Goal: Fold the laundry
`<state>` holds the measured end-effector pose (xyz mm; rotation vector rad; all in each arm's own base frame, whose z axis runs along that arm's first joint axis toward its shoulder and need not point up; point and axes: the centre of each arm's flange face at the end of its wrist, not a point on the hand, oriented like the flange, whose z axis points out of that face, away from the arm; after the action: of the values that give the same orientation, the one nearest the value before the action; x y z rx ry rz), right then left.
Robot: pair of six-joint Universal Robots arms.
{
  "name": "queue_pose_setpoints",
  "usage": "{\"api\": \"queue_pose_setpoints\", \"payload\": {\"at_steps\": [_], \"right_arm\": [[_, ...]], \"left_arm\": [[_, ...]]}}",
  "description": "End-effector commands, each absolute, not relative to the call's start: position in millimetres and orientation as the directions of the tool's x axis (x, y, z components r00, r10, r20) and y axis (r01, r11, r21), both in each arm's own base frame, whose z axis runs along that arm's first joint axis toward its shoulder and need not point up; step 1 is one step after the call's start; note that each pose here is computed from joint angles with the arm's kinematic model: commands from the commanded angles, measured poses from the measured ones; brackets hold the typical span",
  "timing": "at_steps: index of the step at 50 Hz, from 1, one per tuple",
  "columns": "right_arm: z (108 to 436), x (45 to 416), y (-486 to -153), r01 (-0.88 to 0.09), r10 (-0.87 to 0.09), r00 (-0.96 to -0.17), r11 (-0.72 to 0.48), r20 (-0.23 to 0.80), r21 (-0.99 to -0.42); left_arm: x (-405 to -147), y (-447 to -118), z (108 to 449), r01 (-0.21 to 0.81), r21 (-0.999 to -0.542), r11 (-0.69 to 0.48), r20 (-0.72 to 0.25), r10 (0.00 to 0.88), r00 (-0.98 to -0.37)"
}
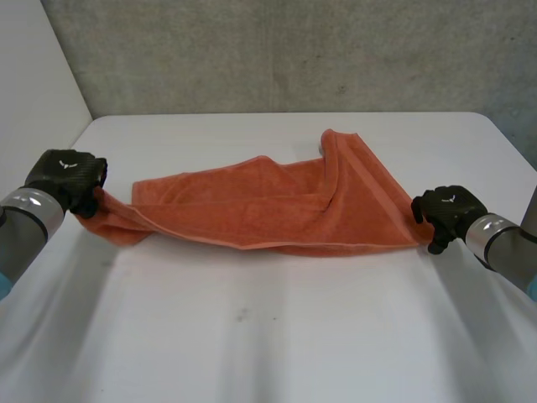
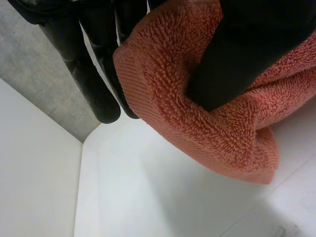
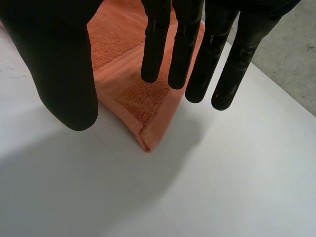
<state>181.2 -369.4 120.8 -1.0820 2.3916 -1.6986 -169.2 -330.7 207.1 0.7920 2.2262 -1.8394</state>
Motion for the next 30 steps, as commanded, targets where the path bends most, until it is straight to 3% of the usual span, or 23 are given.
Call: {"api": "queue_pose_setpoints", "payload": {"at_steps": [1, 30], "right_arm": [[116, 183, -380, -0.492, -0.539, -0.775, 0.185, 0.330, -0.851], [110, 187, -400, -0.487, -0.533, -0.775, 0.159, 0.341, -0.859]], "left_arm": [[-168, -334, 206, 0.479, -0.870, 0.113, -0.431, 0.297, -0.852], [-168, -335, 198, 0.481, -0.867, 0.131, -0.426, 0.304, -0.852]]}}
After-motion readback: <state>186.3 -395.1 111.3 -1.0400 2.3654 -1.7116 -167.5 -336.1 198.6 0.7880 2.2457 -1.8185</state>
